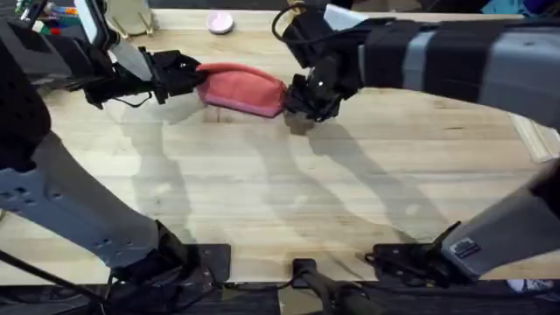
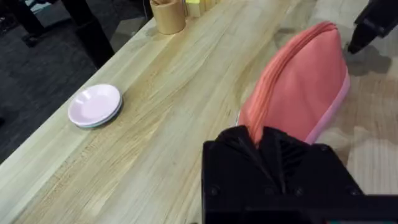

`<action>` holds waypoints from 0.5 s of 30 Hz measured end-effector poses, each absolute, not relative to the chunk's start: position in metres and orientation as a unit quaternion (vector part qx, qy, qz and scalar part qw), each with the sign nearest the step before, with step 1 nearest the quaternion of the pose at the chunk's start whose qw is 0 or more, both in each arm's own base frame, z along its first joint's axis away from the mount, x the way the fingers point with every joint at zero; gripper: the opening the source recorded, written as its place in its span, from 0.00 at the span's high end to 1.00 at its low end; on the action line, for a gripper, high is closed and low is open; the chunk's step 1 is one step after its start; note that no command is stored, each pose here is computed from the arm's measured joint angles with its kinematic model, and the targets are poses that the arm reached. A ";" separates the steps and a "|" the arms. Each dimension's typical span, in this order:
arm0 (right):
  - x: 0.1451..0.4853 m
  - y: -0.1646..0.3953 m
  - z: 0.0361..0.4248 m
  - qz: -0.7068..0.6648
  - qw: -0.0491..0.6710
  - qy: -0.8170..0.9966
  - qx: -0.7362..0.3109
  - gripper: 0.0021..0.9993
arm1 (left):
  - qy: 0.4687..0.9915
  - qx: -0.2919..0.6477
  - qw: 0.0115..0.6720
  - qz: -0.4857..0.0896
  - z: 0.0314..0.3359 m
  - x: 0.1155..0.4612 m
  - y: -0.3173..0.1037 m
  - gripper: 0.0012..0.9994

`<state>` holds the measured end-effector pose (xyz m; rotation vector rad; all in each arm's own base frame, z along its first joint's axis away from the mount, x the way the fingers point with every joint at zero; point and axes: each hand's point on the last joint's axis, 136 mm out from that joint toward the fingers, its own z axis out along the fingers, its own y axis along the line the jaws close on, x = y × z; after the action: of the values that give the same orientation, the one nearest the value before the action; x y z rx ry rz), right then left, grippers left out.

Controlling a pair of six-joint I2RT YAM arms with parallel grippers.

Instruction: Unzip the bag, pick up the pens from the table one at a time and place them inside, then zip the bag closed.

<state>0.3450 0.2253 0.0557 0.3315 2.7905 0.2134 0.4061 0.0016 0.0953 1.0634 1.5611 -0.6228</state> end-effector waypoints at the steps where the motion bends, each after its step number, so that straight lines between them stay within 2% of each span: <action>1: 0.345 0.225 0.063 0.079 0.167 0.976 0.112 0.54 | 0.659 0.448 0.545 -0.262 0.095 0.406 0.002 0.96; 2: 0.345 0.225 0.071 0.083 0.175 0.975 0.107 0.39 | 0.659 0.448 0.545 -0.262 0.095 0.406 0.002 0.96; 5: 0.345 0.224 0.098 0.098 0.198 0.971 0.093 0.04 | 0.659 0.448 0.545 -0.262 0.095 0.406 0.002 0.96; 7: 0.341 0.221 0.116 0.107 0.211 0.968 0.087 0.01 | 0.659 0.448 0.545 -0.262 0.095 0.406 0.002 0.96; 15: 0.318 0.199 0.173 0.114 0.246 0.960 0.072 0.00 | 0.659 0.448 0.545 -0.262 0.095 0.406 0.002 0.96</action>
<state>0.3180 0.1990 0.1726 0.1952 2.6190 0.3109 0.4062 0.0021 0.0951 1.0630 1.5628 -0.6212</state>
